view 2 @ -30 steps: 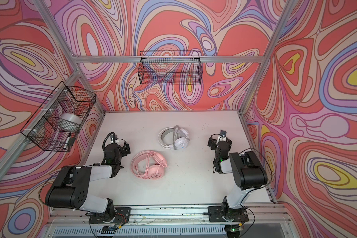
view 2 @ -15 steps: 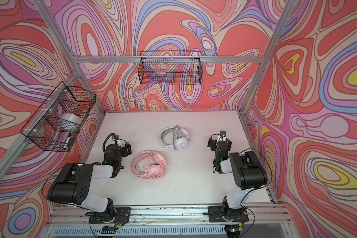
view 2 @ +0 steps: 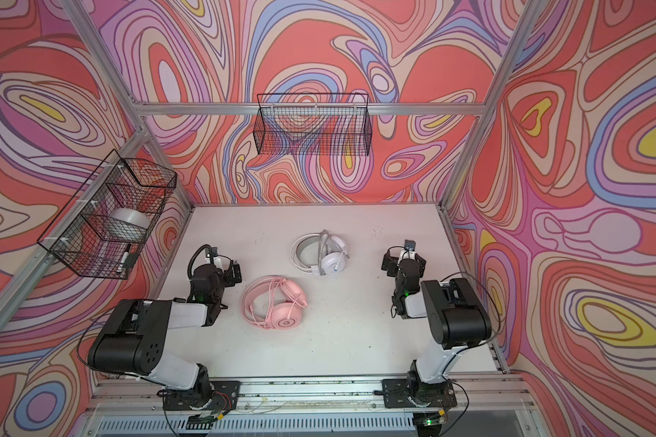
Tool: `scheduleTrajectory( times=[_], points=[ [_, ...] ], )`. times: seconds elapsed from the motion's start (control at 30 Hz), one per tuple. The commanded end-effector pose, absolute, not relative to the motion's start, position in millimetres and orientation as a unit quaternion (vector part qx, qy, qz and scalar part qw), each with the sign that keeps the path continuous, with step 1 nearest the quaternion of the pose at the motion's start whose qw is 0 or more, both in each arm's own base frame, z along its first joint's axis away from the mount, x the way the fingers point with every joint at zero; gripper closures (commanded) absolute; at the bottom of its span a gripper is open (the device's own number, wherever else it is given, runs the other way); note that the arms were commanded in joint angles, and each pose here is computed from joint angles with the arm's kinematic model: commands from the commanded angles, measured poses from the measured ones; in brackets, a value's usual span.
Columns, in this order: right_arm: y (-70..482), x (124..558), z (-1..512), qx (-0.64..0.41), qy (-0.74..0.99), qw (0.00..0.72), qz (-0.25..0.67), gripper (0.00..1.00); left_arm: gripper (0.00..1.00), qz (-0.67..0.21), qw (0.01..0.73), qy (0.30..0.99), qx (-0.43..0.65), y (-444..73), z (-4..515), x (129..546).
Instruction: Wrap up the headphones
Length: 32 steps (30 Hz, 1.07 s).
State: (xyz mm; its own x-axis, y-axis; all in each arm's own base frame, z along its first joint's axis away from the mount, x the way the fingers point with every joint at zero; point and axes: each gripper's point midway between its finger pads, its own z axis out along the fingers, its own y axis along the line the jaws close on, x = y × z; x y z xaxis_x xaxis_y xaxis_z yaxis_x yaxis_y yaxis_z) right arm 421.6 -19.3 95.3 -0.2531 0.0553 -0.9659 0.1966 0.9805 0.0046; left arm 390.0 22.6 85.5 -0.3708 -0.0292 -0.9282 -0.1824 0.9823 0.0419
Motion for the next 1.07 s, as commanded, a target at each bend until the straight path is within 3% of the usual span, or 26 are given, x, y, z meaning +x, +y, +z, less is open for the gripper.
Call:
scheduleTrajectory(
  times=[0.0, 1.03],
  points=[
    [-21.1, 423.2, 95.0, 0.079, 0.789, 0.606, -0.060, 0.01, 0.00, 0.068, 0.571, 0.816, -0.062, 23.2, 90.4, 390.0],
    [-21.6, 423.4, 95.5, 0.079, 0.789, 0.606, -0.061, 0.02, 0.00, 0.067, 0.570, 0.817, -0.060, 22.6, 90.5, 390.8]
  ],
)
